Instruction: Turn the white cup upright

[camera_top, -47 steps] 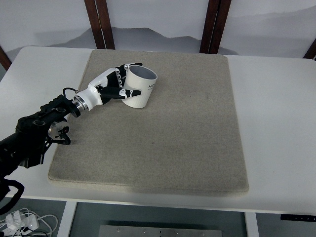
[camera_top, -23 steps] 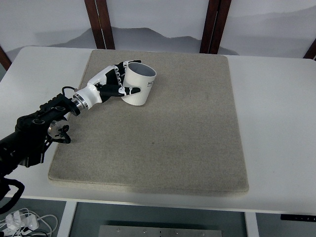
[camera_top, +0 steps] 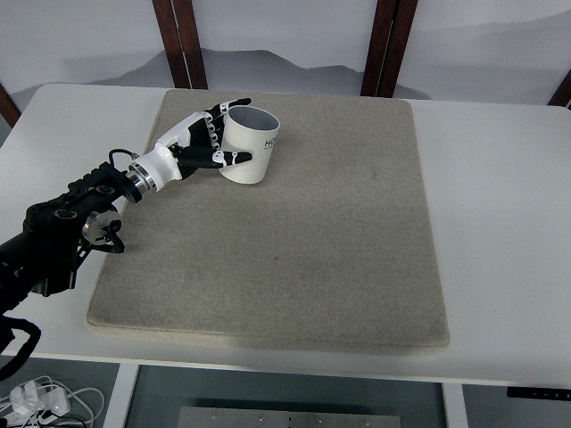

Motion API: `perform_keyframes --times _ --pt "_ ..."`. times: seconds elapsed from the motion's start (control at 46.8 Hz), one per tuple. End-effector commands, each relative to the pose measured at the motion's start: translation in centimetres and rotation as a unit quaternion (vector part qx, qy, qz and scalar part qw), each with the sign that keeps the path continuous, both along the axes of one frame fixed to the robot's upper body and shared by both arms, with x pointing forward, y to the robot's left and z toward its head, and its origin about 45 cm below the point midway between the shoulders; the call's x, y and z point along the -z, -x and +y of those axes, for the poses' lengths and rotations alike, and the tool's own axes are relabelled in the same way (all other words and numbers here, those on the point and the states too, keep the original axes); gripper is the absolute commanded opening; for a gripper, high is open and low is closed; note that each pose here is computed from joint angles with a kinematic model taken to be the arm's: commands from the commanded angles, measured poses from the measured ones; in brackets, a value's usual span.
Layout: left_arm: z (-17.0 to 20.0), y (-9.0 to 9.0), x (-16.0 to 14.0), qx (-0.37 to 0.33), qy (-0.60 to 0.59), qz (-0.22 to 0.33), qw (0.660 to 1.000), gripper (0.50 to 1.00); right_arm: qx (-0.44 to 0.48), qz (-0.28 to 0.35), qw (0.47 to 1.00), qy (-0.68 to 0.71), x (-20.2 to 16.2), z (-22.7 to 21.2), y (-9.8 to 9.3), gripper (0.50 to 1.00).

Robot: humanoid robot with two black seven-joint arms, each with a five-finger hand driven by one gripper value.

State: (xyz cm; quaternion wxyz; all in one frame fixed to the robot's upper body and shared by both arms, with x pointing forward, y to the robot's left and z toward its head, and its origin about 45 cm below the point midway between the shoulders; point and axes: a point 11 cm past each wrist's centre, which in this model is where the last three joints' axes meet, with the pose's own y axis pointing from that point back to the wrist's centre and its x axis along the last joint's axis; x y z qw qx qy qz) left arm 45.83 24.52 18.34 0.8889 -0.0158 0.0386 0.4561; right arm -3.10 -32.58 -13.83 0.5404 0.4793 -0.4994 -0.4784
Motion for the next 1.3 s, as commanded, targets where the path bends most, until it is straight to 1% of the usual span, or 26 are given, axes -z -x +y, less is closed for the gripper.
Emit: perform_keyframes --times 0.0,0.342,0.662,0.769,1.004,1.068,1.132,1.281 --pt "0.0 0.0 0.0 0.001 0.0 0.0 1.0 1.0 0.0 0.0 1.0 0.0 0.0 0.0 0.0 0.952" --pt "0.0 0.0 -0.3 0.004 0.006 -0.001 1.0 1.0 0.0 0.0 1.0 0.0 0.0 0.0 0.0 0.952" --pt "1.6 -0.9 -3.5 0.012 0.003 -0.03 0.999 1.0 0.0 0.0 1.0 0.0 0.0 0.0 0.0 0.952" --pt "1.9 -1.2 -4.9 0.017 0.007 -0.042 0.999 1.0 0.0 0.0 1.0 0.0 0.0 0.0 0.0 0.952" --pt "3.2 -2.6 -8.8 -0.003 0.033 -0.08 0.996 1.0 0.0 0.0 1.0 0.0 0.0 0.0 0.0 0.952" --pt "4.6 -3.1 -10.6 -0.017 0.029 -0.095 0.995 1.0 0.0 0.0 1.0 0.0 0.0 0.0 0.0 0.952" --pt "5.2 -3.7 -12.1 -0.032 0.035 -0.11 0.993 1.0 0.0 0.0 1.0 0.0 0.0 0.0 0.0 0.952" --pt "7.7 -4.6 -14.0 -0.082 0.061 -0.125 0.987 1.0 0.0 0.0 1.0 0.0 0.0 0.0 0.0 0.952"
